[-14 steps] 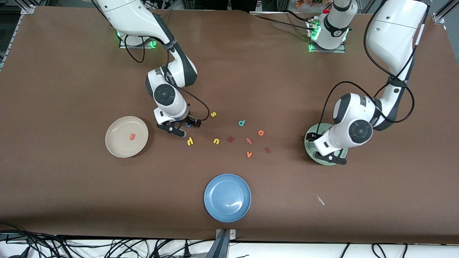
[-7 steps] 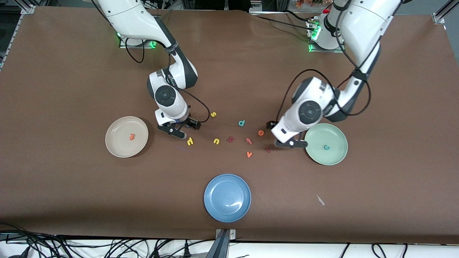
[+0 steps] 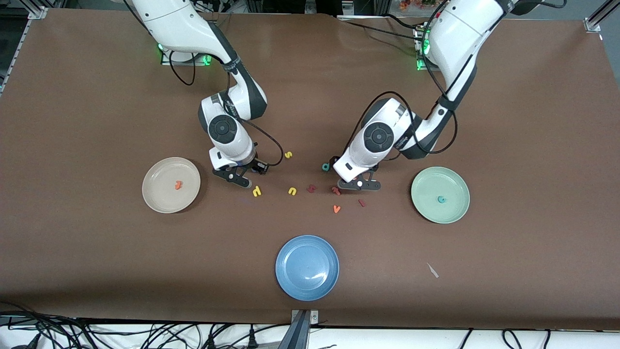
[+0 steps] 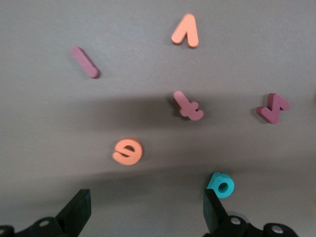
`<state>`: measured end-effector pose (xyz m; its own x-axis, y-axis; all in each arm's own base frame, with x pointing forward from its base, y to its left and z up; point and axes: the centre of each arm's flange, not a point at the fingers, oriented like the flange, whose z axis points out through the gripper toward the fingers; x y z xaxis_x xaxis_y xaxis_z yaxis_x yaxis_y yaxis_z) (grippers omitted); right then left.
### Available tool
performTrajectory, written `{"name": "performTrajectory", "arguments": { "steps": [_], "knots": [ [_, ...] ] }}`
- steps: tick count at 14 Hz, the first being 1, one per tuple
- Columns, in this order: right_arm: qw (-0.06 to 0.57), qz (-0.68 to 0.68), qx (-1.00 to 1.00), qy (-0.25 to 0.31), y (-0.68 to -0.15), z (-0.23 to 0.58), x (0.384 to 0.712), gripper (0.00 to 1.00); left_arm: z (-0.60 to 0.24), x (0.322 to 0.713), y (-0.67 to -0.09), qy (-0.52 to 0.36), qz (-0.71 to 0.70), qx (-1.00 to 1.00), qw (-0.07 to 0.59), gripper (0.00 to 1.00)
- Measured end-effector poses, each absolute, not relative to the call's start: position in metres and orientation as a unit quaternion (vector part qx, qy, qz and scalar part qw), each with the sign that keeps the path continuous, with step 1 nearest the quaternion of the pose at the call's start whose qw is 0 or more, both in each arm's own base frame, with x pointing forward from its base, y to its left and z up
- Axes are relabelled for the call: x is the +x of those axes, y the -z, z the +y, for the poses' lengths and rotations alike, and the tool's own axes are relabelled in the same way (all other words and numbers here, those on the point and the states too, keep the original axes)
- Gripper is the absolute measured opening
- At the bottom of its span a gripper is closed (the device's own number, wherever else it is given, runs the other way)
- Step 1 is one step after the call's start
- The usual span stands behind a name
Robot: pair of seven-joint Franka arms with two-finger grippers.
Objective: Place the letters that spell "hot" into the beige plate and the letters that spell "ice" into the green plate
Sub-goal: 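Drop the blue o on the beige plate while the left gripper grasps the e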
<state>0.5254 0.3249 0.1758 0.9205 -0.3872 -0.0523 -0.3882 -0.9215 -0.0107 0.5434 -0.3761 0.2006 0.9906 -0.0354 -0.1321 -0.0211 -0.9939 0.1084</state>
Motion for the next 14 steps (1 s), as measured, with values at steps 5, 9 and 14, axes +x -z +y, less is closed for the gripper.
{"name": "performTrajectory", "arguments": {
  "steps": [5, 9, 14],
  "knots": [
    [0.012, 0.201, -0.979, -0.025, -0.177, 0.324, 0.526, 0.39, -0.377, 0.543, -0.193, 0.054, -0.043, 0.997, 0.034, 0.64],
    [0.012, 0.202, -0.979, -0.025, -0.177, 0.324, 0.526, 0.31, -0.374, 0.545, -0.187, 0.033, -0.08, 0.996, 0.003, 0.63],
    [0.027, 0.227, -0.973, -0.034, -0.178, 0.324, 0.527, 0.28, -0.37, 0.544, -0.173, 0.035, -0.092, 0.995, -0.01, 0.53]
  ]
}}
